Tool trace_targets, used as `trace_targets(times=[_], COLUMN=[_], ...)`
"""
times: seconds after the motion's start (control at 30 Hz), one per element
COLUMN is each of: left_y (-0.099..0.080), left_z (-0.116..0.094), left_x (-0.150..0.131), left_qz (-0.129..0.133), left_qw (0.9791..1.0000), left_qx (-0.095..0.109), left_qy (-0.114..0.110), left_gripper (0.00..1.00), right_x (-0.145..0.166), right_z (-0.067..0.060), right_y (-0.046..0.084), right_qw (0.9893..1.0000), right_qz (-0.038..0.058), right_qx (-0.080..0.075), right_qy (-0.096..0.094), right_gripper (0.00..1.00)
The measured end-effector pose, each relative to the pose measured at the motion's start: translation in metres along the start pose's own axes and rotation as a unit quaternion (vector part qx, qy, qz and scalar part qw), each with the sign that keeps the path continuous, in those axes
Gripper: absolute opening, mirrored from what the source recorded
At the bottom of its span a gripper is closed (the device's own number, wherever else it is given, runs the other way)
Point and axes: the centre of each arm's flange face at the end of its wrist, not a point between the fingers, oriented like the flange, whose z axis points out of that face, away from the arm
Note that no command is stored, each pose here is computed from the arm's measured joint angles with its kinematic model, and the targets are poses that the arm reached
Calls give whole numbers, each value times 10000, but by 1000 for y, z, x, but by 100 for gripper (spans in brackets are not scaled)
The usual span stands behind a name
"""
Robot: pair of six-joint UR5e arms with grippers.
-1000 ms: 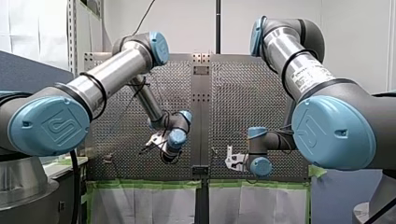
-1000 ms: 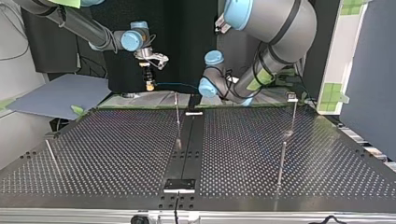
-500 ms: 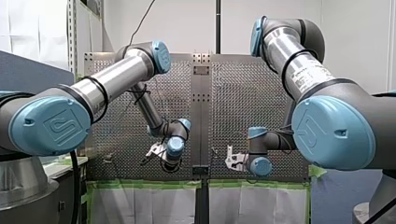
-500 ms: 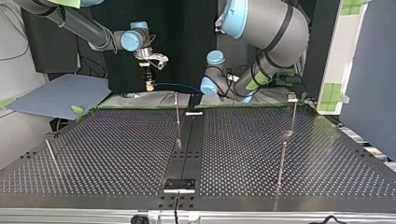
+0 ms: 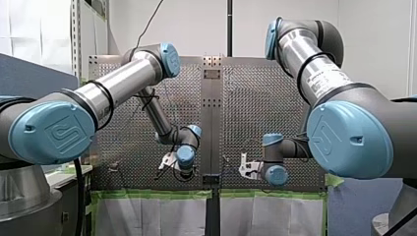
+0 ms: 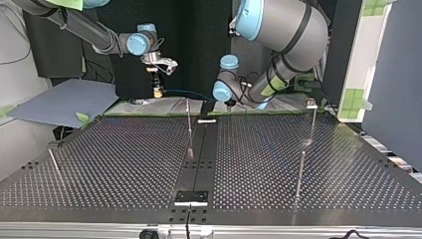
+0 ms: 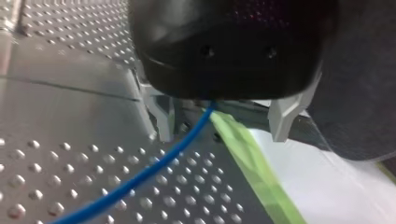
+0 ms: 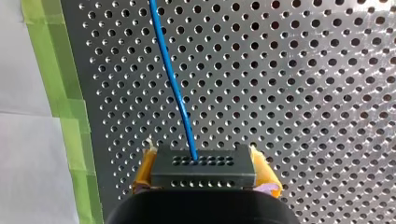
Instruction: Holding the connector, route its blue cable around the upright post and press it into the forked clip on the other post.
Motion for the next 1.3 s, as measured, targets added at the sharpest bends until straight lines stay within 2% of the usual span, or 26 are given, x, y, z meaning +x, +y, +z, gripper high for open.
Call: trace_targets(times=[0.13, 0.3, 0.5, 0.73, 1.0, 1.3], left_y=[-7, -17, -26, -37, -43, -57], left_z=[1, -2, -5, -6, -4, -8], left_x=[-3, -2, 1, 0, -4, -12], left_qz=[-224, -422, -673, -1018, -1407, -1857], left_qw=[9994, 9979, 9946, 9879, 9806, 9688], left_qx=[191, 426, 686, 994, 1051, 1109], left_qy=[-164, -251, -386, -613, -872, -1207], left_gripper=[100, 100, 100, 100, 100, 100], right_x=[0, 0, 0, 1, 2, 2], right_z=[0, 0, 1, 3, 5, 6], right_y=[1, 2, 3, 10, 18, 27], right_qw=[10000, 9998, 9994, 9993, 9994, 9995], right_qz=[7, 36, 109, 181, 219, 259], right_qx=[63, 194, 329, 322, 249, 172], right_qy=[-26, -51, -55, -36, -30, -42], right_gripper=[0, 0, 0, 0, 0, 0])
